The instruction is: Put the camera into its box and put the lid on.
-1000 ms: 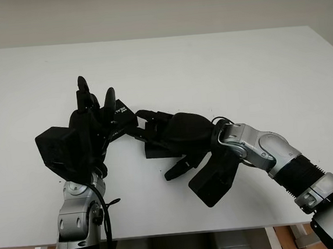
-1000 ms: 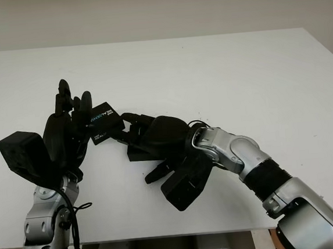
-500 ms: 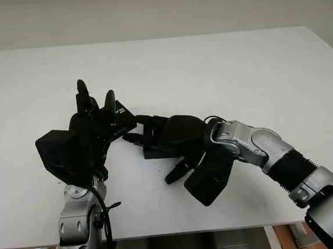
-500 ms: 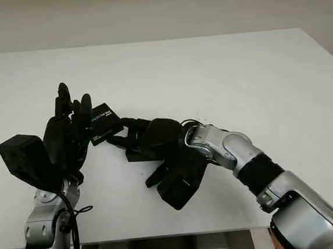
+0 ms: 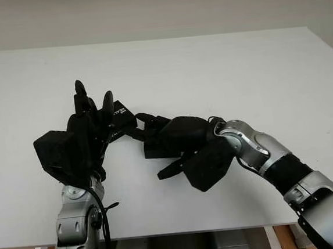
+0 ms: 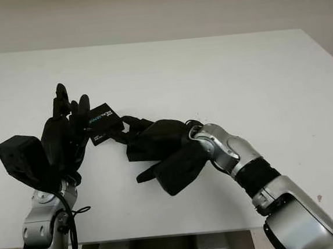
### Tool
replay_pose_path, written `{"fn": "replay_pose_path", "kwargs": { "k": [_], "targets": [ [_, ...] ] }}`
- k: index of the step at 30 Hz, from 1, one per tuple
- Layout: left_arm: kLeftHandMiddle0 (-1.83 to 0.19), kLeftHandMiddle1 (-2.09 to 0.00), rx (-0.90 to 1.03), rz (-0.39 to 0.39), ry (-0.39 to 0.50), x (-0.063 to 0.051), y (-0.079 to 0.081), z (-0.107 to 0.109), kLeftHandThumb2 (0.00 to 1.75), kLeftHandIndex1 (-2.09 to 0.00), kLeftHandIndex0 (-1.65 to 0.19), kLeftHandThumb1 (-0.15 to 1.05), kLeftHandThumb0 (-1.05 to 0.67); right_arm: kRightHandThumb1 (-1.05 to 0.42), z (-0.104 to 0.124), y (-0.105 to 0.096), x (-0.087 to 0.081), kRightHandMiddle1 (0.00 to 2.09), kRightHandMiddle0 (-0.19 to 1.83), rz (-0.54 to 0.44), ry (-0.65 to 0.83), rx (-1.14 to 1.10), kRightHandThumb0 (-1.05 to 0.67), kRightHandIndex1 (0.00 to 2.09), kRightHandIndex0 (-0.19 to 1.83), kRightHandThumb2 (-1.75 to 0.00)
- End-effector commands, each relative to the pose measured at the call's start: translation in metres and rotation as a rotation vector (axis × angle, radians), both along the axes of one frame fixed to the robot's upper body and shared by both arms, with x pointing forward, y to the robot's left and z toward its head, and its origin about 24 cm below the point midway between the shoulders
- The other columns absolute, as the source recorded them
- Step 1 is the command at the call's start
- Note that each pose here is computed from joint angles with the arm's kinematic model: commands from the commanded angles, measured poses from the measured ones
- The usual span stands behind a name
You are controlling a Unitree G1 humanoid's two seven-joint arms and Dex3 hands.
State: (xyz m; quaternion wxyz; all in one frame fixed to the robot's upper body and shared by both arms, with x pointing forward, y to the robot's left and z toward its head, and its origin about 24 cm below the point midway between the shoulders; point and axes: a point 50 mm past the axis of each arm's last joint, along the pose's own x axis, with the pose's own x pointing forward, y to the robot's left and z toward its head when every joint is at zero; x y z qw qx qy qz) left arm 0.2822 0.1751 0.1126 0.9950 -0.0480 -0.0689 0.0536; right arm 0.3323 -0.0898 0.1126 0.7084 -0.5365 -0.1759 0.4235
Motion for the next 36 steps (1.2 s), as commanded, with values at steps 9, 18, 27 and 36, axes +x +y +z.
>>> {"fn": "replay_pose_path", "kwargs": {
  "k": [9,18,27,36],
  "targets": [
    [0.19,-0.02,0.024,-0.007,-0.077,-0.003,0.015,0.016,0.42,0.00,0.19,1.05,-0.66,-1.05,0.080,-0.051,-0.011,0.03,-0.16,-0.143,-0.092,0.279,-0.85,0.03,-0.18,-0.64],
    [0.08,-0.08,0.431,0.078,-0.037,0.000,0.044,0.025,0.39,-0.06,0.10,1.05,-0.73,-1.05,0.099,-0.091,-0.001,0.06,-0.14,-0.360,-0.025,0.502,-0.87,0.03,-0.16,-0.61],
    [0.10,-0.06,0.805,-0.016,0.030,0.013,0.071,0.036,0.16,-0.05,0.12,1.05,-0.67,-1.05,0.093,-0.125,0.011,0.04,-0.17,-0.576,0.029,0.656,-0.84,0.03,-0.17,-0.64],
    [-0.54,-0.14,1.067,0.009,-0.004,0.043,0.074,0.048,0.05,-0.19,-0.31,0.99,-0.51,-1.05,0.096,-0.148,0.011,0.01,-0.19,-0.601,0.045,0.794,-0.76,0.01,-0.19,-0.68]
  ]
}}
